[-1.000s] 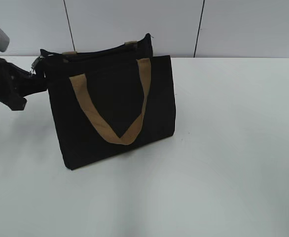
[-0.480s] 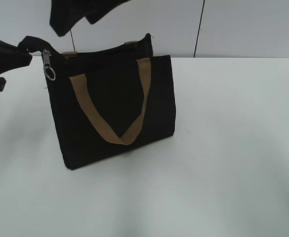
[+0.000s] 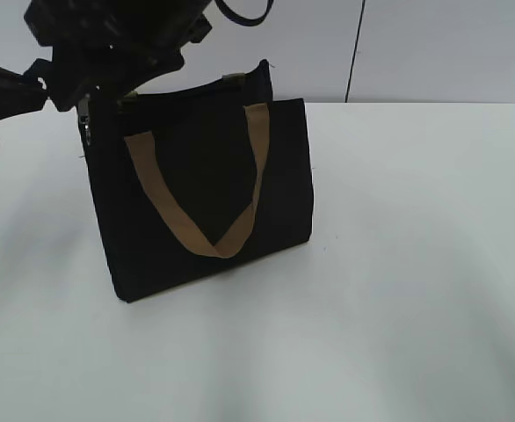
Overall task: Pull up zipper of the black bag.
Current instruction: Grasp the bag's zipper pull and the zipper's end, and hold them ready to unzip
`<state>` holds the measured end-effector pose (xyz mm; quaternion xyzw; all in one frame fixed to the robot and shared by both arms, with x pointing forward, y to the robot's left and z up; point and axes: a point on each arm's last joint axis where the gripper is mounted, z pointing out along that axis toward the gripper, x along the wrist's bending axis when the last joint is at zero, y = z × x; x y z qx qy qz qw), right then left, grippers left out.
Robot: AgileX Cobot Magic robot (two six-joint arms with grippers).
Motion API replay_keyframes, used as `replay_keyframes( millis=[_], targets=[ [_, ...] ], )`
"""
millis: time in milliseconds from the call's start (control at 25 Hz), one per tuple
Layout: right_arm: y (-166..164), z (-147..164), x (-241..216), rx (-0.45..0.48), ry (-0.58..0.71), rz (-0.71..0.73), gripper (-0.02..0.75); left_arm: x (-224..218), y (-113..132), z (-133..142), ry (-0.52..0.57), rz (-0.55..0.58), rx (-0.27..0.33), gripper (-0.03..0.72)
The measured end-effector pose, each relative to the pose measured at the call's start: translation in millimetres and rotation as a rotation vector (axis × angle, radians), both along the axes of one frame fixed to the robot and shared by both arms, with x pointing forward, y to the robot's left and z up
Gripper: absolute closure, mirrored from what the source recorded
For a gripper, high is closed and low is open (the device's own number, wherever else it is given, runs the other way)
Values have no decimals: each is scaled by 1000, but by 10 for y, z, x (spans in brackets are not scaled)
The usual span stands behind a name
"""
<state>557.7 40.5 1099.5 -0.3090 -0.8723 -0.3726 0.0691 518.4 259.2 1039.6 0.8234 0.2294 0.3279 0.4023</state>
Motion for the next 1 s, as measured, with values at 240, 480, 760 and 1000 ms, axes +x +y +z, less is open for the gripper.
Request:
replay_keyframes(
  millis=[240, 480, 760, 1000],
  targets=[
    [66, -184, 81, -8, 14, -13, 362, -38, -1, 70, -6, 16, -25, 660],
    [137, -422, 171, -25, 37, -33, 365, -60, 4, 112, -17, 25, -26, 660],
    [170, -489, 231, -8, 21, -63, 374, -69, 6, 127, -18, 31, -31, 660],
    [179, -477, 253, 9, 2, -79, 403, -99, 5, 178, -36, 32, -33, 661]
  ],
)
